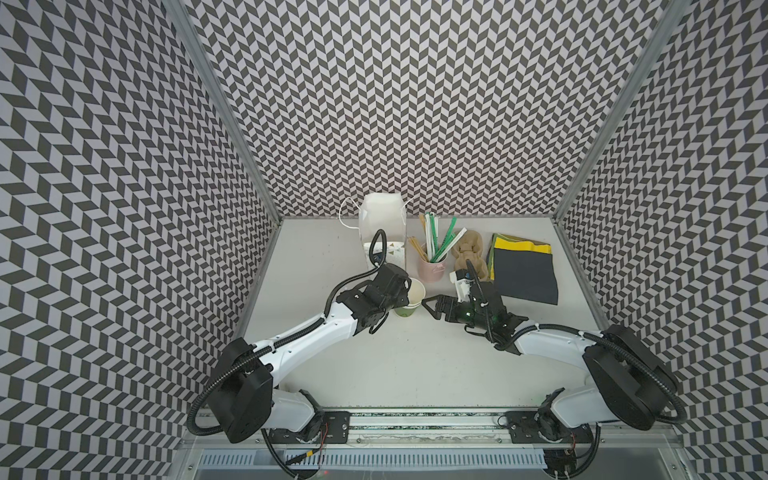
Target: Pack the takeout coffee
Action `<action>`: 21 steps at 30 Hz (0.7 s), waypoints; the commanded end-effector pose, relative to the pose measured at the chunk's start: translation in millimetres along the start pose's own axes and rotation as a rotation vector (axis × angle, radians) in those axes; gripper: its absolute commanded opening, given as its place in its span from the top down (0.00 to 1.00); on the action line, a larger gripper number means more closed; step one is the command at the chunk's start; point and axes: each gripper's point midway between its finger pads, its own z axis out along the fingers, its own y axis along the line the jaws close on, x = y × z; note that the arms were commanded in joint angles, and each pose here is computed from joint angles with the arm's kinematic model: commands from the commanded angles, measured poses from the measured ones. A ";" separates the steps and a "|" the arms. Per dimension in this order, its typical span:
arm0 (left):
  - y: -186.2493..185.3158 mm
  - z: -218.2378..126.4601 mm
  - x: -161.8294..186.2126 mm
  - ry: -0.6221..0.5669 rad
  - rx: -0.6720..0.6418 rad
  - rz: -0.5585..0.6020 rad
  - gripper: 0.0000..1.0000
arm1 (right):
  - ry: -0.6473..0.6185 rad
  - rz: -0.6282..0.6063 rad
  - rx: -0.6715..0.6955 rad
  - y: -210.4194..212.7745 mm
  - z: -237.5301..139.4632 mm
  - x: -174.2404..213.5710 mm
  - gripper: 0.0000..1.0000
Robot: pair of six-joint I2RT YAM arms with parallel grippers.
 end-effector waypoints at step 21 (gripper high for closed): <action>-3.5 -5.0 -10.5 -0.045 0.037 -0.093 1.00 | -0.075 0.029 -0.195 33.9 -17.6 -5.7 0.09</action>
